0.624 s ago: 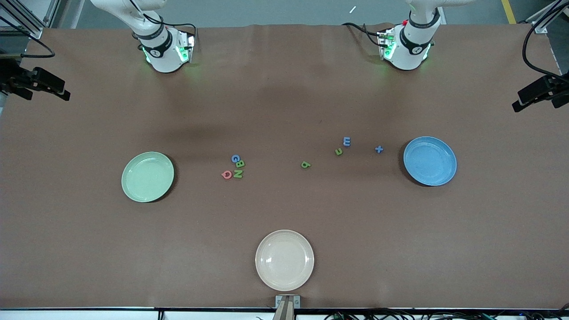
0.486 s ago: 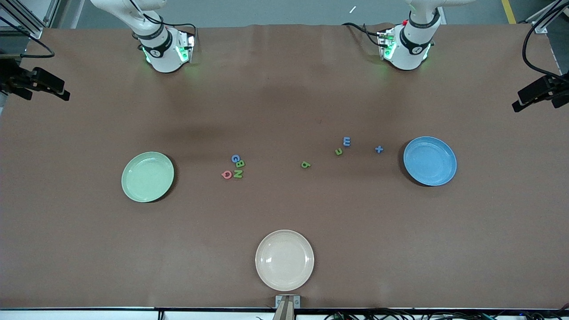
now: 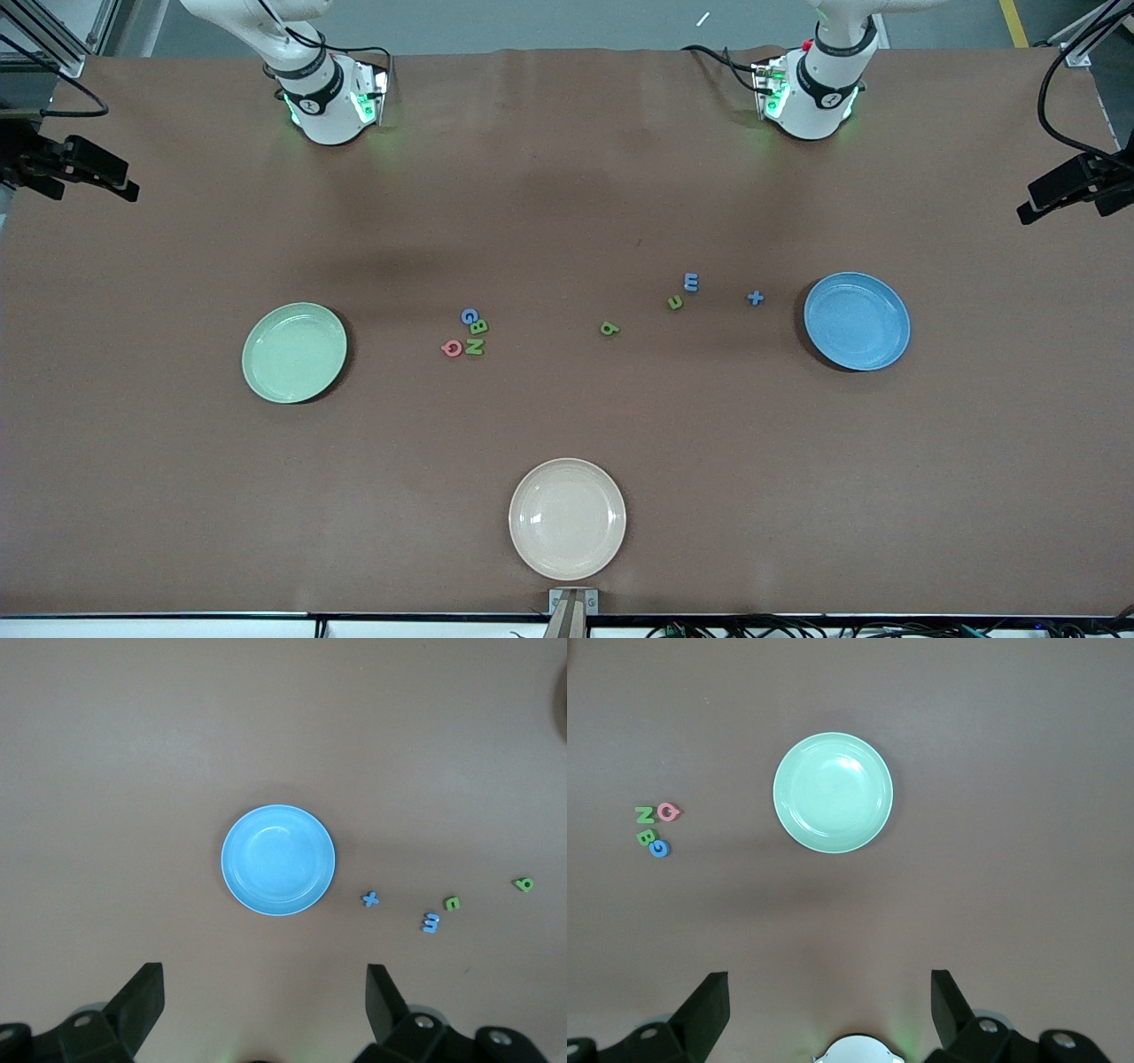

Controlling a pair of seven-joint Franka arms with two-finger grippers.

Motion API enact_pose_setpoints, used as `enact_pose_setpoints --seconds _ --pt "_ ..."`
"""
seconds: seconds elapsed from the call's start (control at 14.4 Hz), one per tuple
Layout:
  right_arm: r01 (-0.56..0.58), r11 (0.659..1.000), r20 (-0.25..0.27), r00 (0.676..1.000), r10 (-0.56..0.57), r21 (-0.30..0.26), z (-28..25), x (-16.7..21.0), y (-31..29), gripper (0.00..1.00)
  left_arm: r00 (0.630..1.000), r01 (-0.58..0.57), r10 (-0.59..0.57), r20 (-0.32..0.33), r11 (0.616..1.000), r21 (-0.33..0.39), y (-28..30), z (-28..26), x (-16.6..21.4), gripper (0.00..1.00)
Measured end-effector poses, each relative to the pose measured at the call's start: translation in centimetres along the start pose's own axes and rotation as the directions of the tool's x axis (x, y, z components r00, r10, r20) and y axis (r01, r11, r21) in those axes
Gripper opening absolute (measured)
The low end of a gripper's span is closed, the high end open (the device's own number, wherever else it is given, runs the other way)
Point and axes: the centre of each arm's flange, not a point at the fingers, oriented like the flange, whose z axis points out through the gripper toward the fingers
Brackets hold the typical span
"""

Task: Sort upper and lower case letters into plates

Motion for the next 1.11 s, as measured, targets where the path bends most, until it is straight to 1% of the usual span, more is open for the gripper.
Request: enact_pose_setpoints --seconds 0.14,0.28,0.49,0.62,0.9,1.11 --pt "-0.008 1.000 -0.002 1.000 0.008 0.001 0.0 0.0 0.4 1.00 1.000 0.002 -0.002 0.022 1.000 -0.002 0.7 0.9 0.2 1.00" --pt "-0.010 1.000 -0.008 1.000 0.010 0.002 -0.1 0.1 0.5 1.00 0.998 -0.013 0.014 0.066 1.000 -0.012 3.6 2.7 0.4 1.00" --pt "-0.008 1.000 -0.012 1.000 0.008 0.001 -0.1 0.3 0.4 1.00 0.989 -0.013 0.012 0.147 1.000 0.010 12.6 7.7 0.8 1.00" --pt "-0.008 1.000 -0.019 1.000 0.008 0.000 0.1 0.6 0.4 1.00 0.985 0.000 -0.005 0.174 1.000 0.026 18.6 11.7 0.8 1.00" --pt "-0.002 1.000 -0.062 0.998 0.002 -0.001 -0.2 1.2 0.1 1.00 0.981 0.083 -0.088 0.173 0.996 0.039 28.8 20.1 0.5 1.00" --pt "0.006 1.000 -0.081 0.997 -0.006 -0.003 -0.3 1.4 -0.3 1.00 0.975 0.161 -0.166 0.148 0.986 0.046 35.1 26.5 -0.6 1.00"
